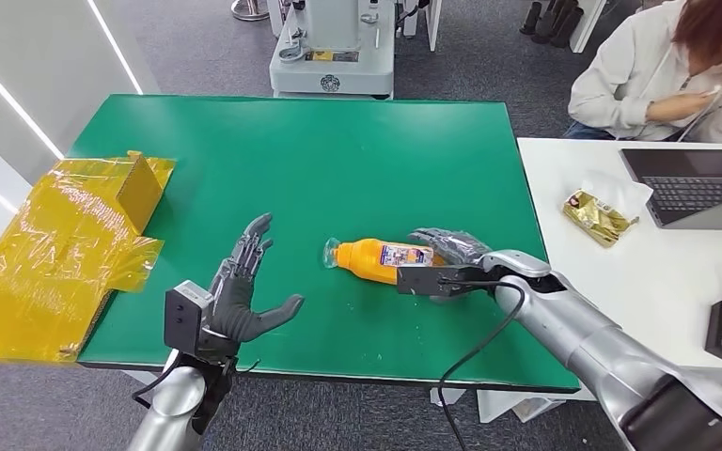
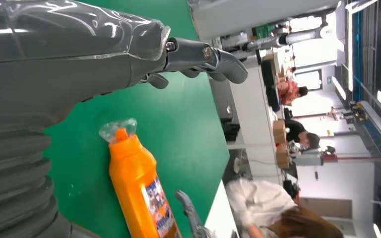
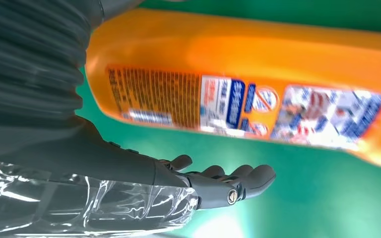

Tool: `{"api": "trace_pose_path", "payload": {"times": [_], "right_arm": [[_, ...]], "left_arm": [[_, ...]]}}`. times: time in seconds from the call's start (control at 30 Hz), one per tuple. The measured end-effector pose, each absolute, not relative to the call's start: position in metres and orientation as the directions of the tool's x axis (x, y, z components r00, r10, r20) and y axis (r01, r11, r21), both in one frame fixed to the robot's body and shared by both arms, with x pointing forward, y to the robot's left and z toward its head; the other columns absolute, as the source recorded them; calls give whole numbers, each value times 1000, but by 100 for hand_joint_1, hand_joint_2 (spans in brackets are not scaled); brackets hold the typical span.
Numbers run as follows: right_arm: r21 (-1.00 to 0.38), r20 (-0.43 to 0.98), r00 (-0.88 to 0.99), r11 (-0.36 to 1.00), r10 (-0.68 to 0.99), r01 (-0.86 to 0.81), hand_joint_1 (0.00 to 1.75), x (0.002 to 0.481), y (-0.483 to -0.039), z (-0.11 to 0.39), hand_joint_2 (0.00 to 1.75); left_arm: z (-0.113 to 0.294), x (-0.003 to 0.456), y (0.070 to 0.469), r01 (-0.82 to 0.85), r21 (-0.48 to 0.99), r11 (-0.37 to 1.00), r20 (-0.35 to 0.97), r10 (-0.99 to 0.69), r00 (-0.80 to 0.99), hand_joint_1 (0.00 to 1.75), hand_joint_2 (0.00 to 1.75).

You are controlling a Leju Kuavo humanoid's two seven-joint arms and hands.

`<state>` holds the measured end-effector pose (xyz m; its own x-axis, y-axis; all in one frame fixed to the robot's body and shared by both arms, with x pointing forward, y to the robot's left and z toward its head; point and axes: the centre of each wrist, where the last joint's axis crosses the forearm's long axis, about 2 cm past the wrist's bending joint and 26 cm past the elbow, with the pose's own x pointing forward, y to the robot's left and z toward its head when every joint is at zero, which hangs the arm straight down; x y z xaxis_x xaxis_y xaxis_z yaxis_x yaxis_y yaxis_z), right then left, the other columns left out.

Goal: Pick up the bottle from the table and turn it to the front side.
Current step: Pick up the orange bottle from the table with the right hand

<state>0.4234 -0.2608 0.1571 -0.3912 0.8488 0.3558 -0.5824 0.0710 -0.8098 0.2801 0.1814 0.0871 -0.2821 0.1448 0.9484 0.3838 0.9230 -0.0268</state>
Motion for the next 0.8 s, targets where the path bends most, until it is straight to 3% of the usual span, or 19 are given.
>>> {"api": "trace_pose_path", "payload": {"times": [0.17, 0.2, 0.3, 0.33, 0.4, 0.47, 0.53, 0.6, 0.8], "right_arm": [[-795, 333, -366, 51, 869, -604, 0, 424, -265, 155, 175], [-793, 328, -362, 46, 873, -607, 28, 424, -267, 155, 175], [-786, 311, -349, 33, 884, -617, 159, 424, -270, 154, 175], [-784, 307, -345, 31, 887, -619, 175, 424, -270, 153, 175], [-784, 299, -336, 29, 893, -620, 156, 424, -272, 152, 175], [-789, 292, -328, 33, 898, -613, 120, 424, -275, 150, 175], [-801, 286, -321, 41, 903, -597, 133, 422, -277, 146, 175], [-815, 278, -316, 49, 907, -577, 169, 420, -280, 141, 175], [-840, 256, -304, 56, 918, -539, 175, 412, -293, 128, 175]], "left_arm": [[84, 282, 181, 401, -74, 913, 952, 184, -243, 0, 175], [83, 281, 181, 400, -82, 913, 953, 189, -238, 0, 175], [79, 280, 182, 397, -95, 913, 953, 199, -229, 0, 175], [78, 280, 182, 397, -96, 913, 953, 199, -227, 0, 175], [77, 279, 182, 396, -96, 913, 955, 197, -223, 0, 175], [77, 279, 182, 394, -95, 914, 955, 194, -222, 0, 175], [76, 279, 182, 391, -93, 916, 956, 191, -222, 0, 175], [76, 279, 182, 388, -91, 917, 957, 188, -221, 0, 175], [73, 280, 183, 384, -86, 919, 961, 178, -211, 0, 175]]}}
